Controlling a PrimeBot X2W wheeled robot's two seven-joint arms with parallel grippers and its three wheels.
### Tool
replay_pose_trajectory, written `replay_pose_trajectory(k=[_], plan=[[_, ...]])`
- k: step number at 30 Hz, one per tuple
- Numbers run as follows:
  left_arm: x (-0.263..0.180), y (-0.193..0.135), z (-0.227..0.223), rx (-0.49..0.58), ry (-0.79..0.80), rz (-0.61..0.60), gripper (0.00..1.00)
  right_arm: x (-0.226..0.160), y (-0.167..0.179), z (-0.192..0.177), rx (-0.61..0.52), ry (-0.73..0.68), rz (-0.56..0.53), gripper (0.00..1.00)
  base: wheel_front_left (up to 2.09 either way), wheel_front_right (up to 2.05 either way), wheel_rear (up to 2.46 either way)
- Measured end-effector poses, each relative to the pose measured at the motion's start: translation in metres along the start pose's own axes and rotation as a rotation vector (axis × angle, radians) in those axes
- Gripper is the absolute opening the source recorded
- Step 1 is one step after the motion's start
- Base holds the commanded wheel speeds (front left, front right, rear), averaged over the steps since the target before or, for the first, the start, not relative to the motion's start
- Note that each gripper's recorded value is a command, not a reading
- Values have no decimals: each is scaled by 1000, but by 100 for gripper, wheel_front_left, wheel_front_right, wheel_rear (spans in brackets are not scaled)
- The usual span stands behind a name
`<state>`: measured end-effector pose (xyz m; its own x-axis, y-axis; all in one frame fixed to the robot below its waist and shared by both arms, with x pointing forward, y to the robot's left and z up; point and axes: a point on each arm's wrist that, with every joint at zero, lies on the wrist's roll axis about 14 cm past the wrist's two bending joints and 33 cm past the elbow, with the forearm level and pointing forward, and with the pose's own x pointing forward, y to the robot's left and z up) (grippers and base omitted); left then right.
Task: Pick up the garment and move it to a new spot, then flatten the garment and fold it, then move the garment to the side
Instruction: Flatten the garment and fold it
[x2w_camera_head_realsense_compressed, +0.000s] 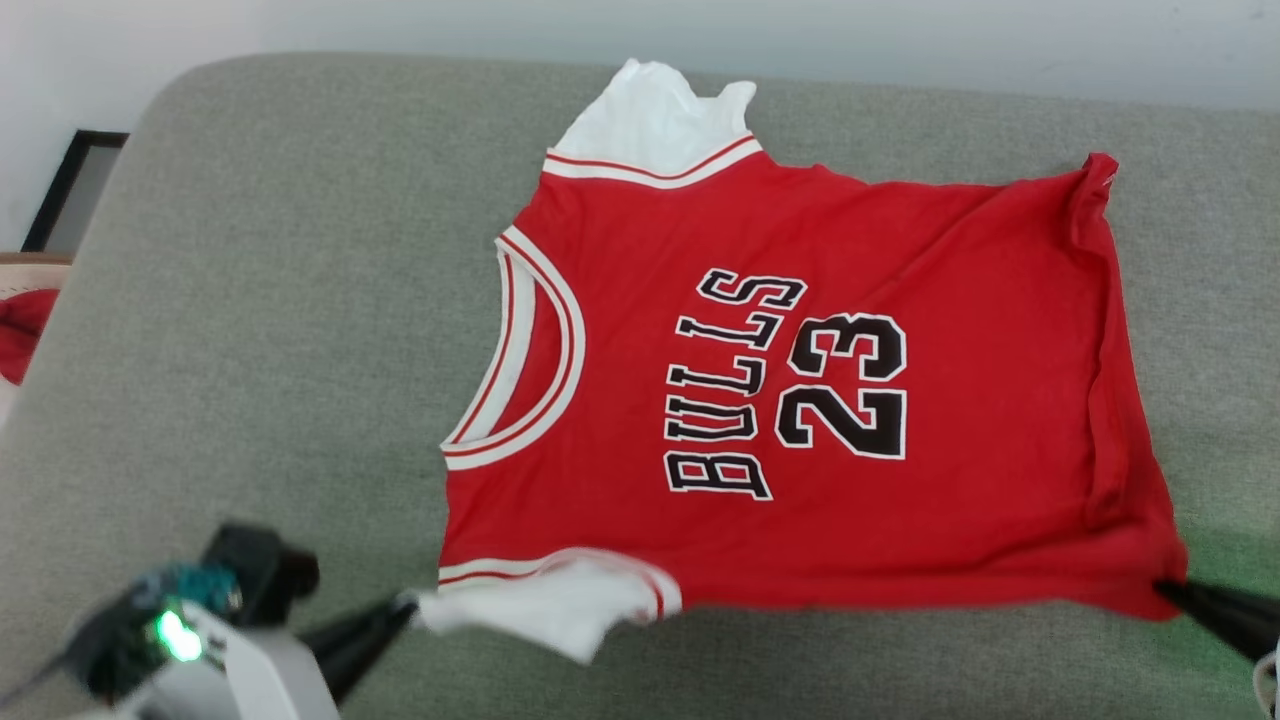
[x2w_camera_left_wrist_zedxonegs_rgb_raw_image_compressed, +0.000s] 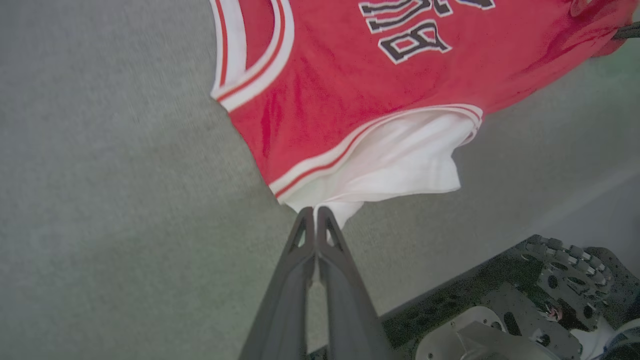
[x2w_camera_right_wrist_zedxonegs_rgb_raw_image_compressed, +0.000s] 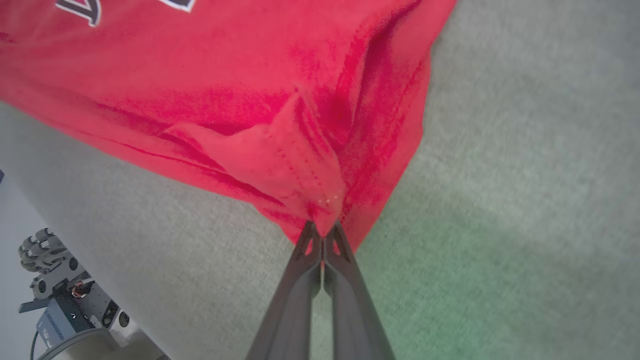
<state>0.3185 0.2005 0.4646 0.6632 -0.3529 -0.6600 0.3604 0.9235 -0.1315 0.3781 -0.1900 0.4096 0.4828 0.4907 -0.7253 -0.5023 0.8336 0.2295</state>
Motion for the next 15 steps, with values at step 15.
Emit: replay_pose_trajectory(k=[15], plan=[[58, 41, 128, 373, -111, -38, 0, 31, -16, 82, -77, -80, -77, 0, 0, 0, 0]])
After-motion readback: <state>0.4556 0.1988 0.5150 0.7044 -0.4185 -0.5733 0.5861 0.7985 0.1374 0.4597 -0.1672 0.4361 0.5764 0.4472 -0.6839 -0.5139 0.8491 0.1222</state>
